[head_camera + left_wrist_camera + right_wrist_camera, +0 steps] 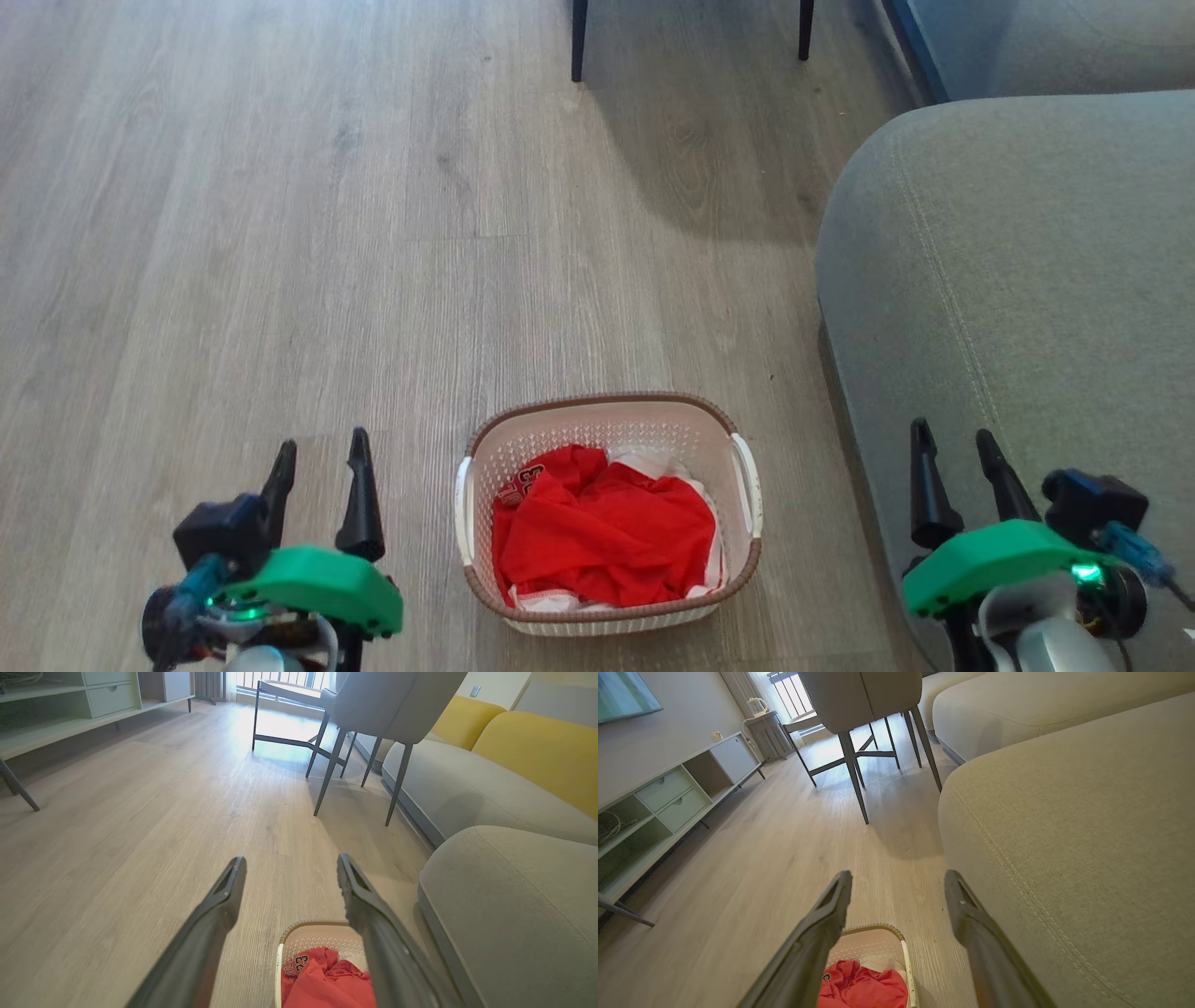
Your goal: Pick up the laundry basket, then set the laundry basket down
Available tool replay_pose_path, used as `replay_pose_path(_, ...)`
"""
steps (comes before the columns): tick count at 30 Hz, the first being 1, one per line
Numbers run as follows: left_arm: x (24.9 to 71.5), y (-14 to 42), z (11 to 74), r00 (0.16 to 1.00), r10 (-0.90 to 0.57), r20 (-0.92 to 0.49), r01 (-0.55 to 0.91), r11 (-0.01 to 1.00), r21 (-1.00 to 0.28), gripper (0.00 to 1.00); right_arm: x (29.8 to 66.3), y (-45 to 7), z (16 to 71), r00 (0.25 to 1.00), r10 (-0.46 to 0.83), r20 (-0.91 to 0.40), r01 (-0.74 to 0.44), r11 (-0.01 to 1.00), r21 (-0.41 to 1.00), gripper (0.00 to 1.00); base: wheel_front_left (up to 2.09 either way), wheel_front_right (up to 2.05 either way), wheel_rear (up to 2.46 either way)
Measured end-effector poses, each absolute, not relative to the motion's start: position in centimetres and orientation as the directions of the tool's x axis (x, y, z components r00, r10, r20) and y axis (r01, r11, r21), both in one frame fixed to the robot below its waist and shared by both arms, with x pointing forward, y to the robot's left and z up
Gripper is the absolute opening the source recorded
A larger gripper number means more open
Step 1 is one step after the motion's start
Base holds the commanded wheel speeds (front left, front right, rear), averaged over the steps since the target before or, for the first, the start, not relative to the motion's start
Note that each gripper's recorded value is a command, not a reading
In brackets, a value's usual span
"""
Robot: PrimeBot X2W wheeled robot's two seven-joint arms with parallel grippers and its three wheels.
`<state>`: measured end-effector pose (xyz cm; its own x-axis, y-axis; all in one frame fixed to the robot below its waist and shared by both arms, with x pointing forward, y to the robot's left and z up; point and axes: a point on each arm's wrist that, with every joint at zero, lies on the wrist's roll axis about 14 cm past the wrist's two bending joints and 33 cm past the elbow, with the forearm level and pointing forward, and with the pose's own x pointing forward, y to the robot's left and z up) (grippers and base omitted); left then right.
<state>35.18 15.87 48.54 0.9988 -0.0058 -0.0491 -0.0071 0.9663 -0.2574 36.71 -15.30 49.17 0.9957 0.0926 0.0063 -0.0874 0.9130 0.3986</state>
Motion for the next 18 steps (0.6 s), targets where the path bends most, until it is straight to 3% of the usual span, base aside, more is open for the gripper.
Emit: replay_pose_path(18, 35.1, 15.0, 50.1, 0.998, -0.041, 0.042, 0.043, 0.998, -0.045, 1.0, 36.6, -13.8, 49.8, 0.986, 0.159, 0.046, -0.165, 0.967, 0.195, 1.0, 0.0, 0.0, 0.0)
